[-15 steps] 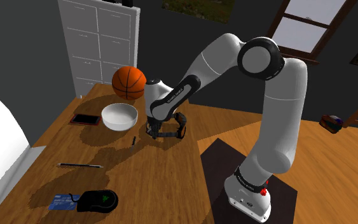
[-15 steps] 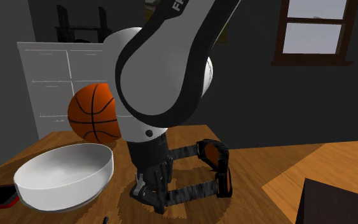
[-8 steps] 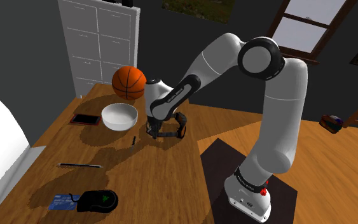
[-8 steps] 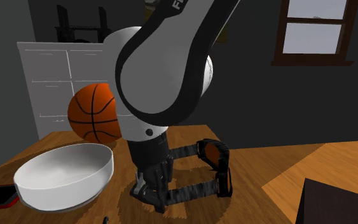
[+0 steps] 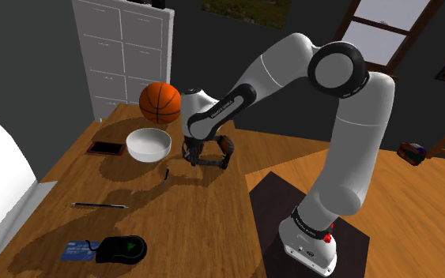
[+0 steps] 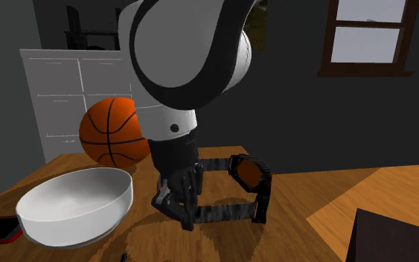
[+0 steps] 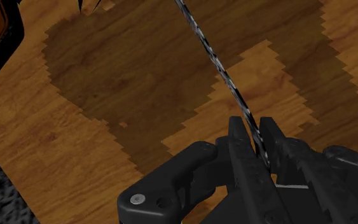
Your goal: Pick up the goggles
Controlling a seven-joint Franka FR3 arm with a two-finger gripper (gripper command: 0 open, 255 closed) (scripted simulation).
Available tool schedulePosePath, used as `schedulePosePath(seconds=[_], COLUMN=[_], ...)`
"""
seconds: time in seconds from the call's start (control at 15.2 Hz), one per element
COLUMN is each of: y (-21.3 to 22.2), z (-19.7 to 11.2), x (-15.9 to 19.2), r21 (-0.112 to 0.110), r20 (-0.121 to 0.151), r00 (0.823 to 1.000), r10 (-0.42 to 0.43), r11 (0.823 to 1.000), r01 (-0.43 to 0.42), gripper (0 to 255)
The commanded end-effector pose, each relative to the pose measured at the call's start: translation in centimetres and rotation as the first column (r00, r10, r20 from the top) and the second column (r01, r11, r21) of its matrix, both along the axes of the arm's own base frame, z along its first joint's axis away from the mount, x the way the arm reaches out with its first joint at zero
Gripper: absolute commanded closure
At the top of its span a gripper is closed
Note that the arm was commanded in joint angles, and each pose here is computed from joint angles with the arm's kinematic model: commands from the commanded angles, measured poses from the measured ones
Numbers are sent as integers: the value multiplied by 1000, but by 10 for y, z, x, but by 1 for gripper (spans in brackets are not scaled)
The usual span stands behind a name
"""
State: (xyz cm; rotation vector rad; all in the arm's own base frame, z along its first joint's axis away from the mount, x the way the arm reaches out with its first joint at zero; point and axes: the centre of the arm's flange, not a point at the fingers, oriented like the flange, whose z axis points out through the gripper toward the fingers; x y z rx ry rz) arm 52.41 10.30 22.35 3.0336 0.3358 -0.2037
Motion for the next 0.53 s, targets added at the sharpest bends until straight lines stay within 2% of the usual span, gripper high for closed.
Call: schedulePosePath(seconds=[0.0, 0.33, 0.46], y=[1, 1, 1], z=[10, 37, 37], x=[0, 0, 0], r21=[0, 0, 0], r20=[0, 0, 0], r00=[1000, 1000, 1000], r10=[0, 0, 0], r11=[1000, 1000, 1000], r01=[0, 0, 0], gripper=[255, 255, 255])
